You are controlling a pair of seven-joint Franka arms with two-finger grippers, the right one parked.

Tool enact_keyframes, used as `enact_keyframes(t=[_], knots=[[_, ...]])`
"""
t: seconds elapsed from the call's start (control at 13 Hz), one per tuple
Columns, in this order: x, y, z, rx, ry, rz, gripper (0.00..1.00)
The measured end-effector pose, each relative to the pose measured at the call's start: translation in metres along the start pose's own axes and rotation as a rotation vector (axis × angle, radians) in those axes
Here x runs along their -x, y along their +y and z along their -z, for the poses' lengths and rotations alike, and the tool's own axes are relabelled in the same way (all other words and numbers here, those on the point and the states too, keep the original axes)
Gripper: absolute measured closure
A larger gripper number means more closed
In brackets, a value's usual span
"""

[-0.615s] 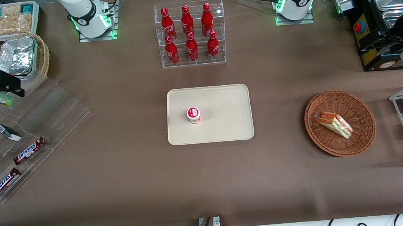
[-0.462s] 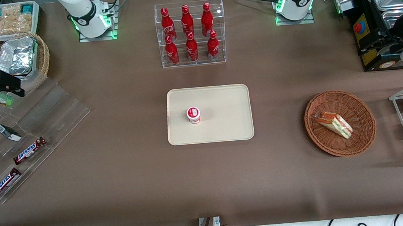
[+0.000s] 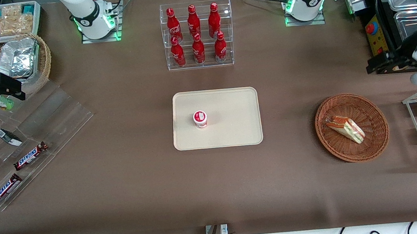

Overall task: Place sandwich from basket to tray
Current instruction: 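Move the left gripper over the wrapped sandwich in the wicker basket, then lower the open left gripper and close it on the sandwich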

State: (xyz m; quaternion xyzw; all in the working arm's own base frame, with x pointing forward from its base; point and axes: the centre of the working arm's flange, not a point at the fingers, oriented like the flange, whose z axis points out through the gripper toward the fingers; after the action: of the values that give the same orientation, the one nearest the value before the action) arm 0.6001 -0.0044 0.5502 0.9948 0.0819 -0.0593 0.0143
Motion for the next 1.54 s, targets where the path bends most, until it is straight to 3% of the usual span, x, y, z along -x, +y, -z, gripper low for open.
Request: enact_keyframes(t=[0.23, 0.38, 0.69, 0.92, 1.15, 1.31, 1.54], knots=[[-0.036, 0.004, -0.048, -0.006, 0.007, 0.187, 0.0], [-0.054, 0.003, -0.076, -0.031, 0.021, 0.288, 0.0], [-0.081, 0.002, -0.131, -0.021, 0.085, 0.452, 0.0], [-0.086, -0.006, -0.176, -0.008, 0.127, 0.495, 0.0], [-0.083, -0.016, -0.214, -0.044, 0.17, 0.53, 0.0], [-0.078, -0.015, -0.238, -0.036, 0.201, 0.55, 0.0], [-0.075, -0.01, -0.259, -0.022, 0.216, 0.571, 0.0]])
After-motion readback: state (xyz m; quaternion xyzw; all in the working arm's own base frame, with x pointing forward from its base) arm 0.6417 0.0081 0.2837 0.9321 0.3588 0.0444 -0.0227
